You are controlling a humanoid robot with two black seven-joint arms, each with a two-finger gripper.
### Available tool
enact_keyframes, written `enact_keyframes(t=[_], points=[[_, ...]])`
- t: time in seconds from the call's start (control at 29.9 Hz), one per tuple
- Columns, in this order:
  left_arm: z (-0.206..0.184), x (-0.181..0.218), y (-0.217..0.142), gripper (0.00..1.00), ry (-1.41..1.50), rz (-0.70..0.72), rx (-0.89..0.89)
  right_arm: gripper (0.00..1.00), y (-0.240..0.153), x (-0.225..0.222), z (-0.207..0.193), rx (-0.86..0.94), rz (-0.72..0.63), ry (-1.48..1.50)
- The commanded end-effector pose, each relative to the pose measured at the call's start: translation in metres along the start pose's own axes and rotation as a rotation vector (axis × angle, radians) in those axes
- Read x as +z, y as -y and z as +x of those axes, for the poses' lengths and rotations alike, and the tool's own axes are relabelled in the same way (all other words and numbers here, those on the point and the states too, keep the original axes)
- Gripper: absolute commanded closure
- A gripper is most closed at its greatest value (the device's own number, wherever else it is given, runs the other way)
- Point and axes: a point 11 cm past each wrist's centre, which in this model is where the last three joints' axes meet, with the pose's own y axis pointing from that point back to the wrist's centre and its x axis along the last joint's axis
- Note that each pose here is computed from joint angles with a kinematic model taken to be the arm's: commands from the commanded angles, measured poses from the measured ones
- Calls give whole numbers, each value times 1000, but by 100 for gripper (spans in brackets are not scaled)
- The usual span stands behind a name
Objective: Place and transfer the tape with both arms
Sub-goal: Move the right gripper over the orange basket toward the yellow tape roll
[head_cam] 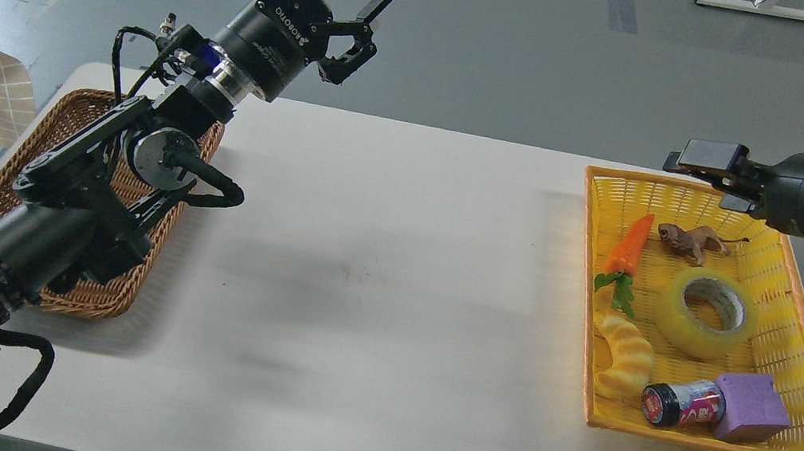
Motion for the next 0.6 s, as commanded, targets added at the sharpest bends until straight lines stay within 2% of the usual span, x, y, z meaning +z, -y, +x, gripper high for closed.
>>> enact_keyframes(t=[0.0, 0.1, 0.33, 0.57], points=[[-1, 1, 1, 2, 0, -3, -3, 1, -2, 14, 2, 21, -74, -98], [-1, 0, 1, 2, -1, -2, -3, 2, -1, 25, 0, 27, -134, -187], [-3, -2, 2, 2, -7, -2, -7, 4, 8, 73, -33, -35, -270, -282], [-4, 1, 3, 2, -3, -6, -10, 6, 15, 106, -65, -107, -338, -293]])
